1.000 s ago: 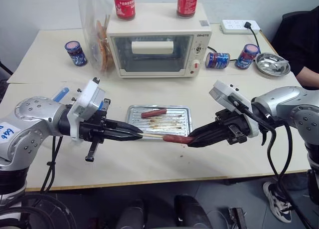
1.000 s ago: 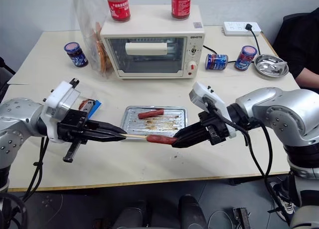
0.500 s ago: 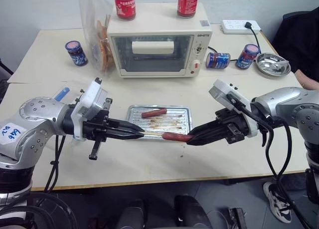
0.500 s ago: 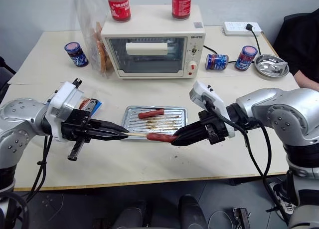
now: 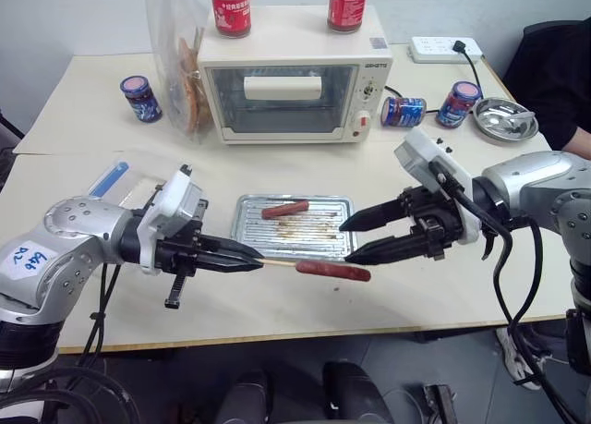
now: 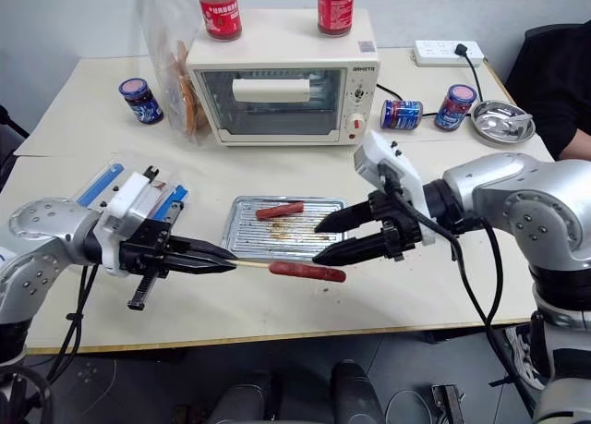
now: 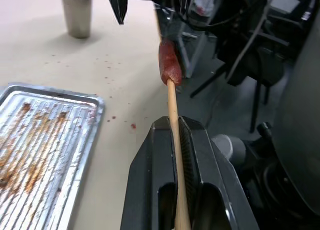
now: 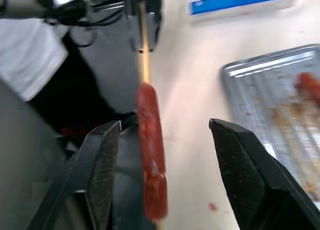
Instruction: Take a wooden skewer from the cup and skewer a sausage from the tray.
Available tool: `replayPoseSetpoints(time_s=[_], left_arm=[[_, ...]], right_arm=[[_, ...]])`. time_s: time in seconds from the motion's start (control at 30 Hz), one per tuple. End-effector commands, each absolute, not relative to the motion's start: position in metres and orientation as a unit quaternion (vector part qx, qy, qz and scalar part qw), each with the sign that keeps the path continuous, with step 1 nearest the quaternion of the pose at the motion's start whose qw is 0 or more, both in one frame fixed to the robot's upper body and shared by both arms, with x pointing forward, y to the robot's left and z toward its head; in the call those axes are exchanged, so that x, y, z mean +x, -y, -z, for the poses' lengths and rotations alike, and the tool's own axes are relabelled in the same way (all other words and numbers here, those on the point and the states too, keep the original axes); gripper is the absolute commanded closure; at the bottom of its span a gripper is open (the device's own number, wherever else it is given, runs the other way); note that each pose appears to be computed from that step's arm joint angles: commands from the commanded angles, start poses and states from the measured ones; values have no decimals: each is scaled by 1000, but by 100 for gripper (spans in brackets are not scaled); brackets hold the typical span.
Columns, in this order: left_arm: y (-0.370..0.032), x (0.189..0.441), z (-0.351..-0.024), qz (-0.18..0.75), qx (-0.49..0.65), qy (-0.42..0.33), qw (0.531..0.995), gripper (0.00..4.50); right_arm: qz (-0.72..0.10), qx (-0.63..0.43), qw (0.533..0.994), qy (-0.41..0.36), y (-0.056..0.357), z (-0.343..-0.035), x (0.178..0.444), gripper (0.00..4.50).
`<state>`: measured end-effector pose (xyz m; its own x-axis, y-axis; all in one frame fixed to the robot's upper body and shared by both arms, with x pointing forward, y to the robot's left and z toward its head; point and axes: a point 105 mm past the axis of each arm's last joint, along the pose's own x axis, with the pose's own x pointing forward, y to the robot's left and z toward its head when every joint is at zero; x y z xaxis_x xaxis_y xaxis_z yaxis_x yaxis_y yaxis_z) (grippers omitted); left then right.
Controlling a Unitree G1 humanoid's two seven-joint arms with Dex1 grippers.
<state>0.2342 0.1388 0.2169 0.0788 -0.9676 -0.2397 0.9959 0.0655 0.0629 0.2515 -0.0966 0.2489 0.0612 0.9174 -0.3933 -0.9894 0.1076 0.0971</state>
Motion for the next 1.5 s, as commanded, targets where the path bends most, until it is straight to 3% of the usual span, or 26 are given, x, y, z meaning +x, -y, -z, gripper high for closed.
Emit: replayPoseSetpoints(time_s=[0.03,0.13,0.27,0.37,0.6,1.07,1.27,1.4,1.5], left_arm=[[-152,236,-230,610,91,-26,786,450],[-166,242,-231,538,70,-5,840,450],[-202,256,-233,391,46,32,919,450],[-233,263,-238,271,9,66,960,450],[-286,262,-208,107,14,35,994,450],[-328,269,-175,-15,15,-12,1000,450],[-329,276,-194,2,21,17,1000,303],[-335,253,-208,17,20,29,999,217],[-344,218,-211,31,30,9,999,217]], right_arm=[[-619,-114,765,-132,103,-259,264,157],[-614,-86,775,-120,102,-260,264,111],[-583,-72,804,-89,97,-262,273,4],[-572,-55,815,-74,95,-264,276,1],[-569,-29,820,-56,90,-271,277,1],[-568,-26,820,-64,89,-268,281,1],[-569,-20,819,-67,87,-266,285,0],[-567,-28,820,-74,91,-261,288,0],[-564,-56,820,-84,96,-254,290,0]])
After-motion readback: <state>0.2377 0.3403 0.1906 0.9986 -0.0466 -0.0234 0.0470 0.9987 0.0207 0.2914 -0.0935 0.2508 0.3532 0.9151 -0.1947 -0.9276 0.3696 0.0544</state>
